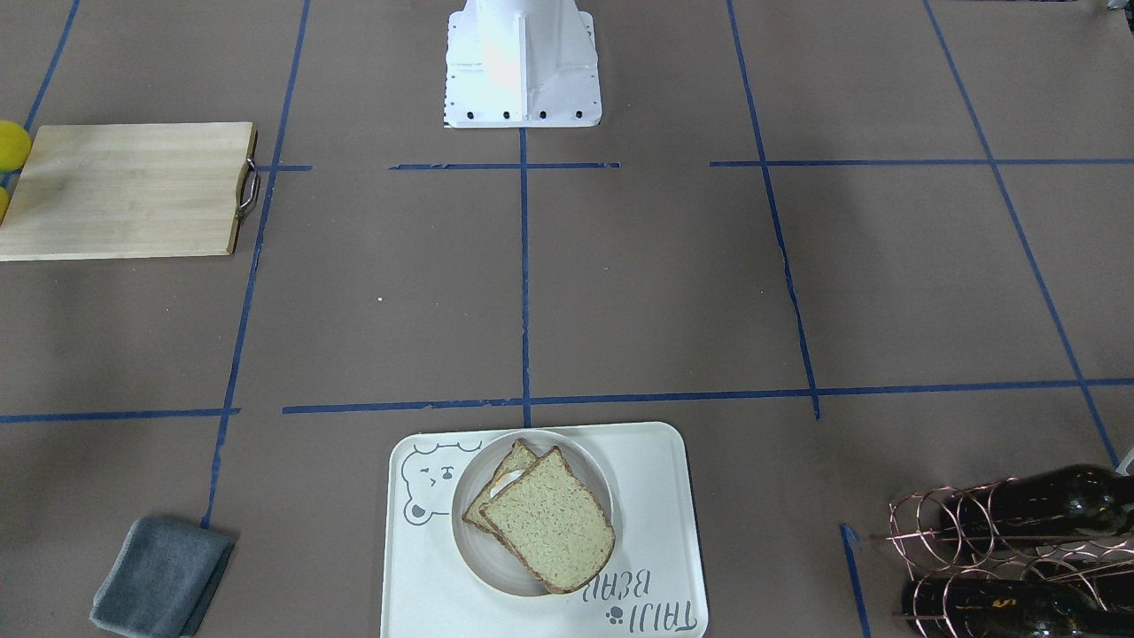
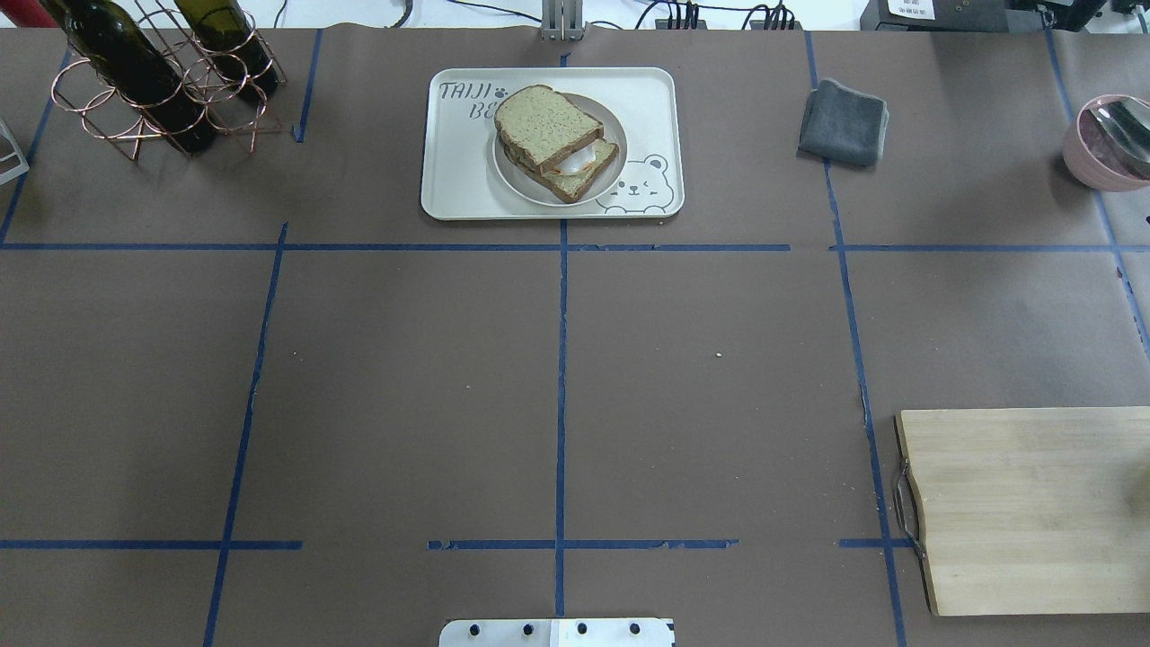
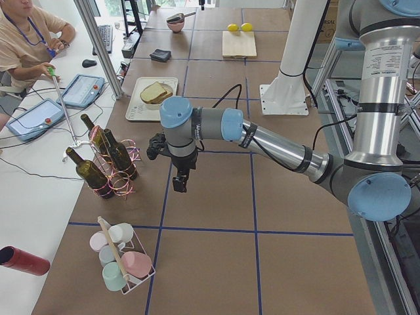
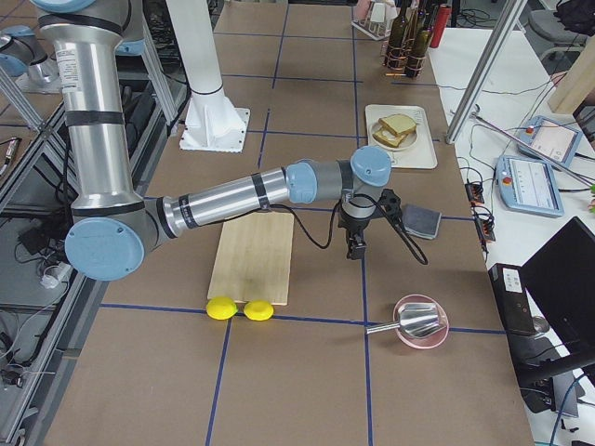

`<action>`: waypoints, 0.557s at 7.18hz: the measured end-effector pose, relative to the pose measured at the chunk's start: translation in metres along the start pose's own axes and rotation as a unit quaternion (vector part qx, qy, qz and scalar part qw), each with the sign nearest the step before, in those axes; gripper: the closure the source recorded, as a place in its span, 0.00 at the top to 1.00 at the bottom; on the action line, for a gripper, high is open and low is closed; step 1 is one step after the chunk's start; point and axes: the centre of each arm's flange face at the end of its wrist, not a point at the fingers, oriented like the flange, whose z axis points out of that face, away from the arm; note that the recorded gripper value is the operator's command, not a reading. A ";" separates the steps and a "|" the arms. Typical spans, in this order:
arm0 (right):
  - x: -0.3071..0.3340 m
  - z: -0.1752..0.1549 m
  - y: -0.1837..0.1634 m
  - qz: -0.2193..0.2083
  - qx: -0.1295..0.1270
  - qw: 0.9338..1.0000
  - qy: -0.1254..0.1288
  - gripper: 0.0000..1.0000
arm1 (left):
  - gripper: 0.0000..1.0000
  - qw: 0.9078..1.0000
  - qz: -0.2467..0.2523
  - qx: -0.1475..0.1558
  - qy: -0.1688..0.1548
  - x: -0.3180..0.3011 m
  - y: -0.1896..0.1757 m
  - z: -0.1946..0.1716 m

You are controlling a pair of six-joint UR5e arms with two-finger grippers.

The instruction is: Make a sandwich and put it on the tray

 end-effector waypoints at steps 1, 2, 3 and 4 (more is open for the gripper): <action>-0.002 0.002 -0.001 -0.004 -0.001 1.000 -0.001 1.00 | 1.00 1.000 0.003 0.001 0.000 0.002 0.000 -0.001; -0.005 0.005 -0.002 -0.008 -0.001 1.000 -0.001 1.00 | 1.00 1.000 0.004 0.002 0.000 0.004 0.000 -0.002; -0.007 0.007 -0.003 -0.010 -0.002 1.000 -0.002 1.00 | 1.00 1.000 0.004 0.002 0.000 0.004 -0.001 -0.002; -0.008 0.008 -0.003 -0.012 -0.003 1.000 -0.002 1.00 | 1.00 1.000 0.004 0.002 0.000 0.005 -0.001 -0.002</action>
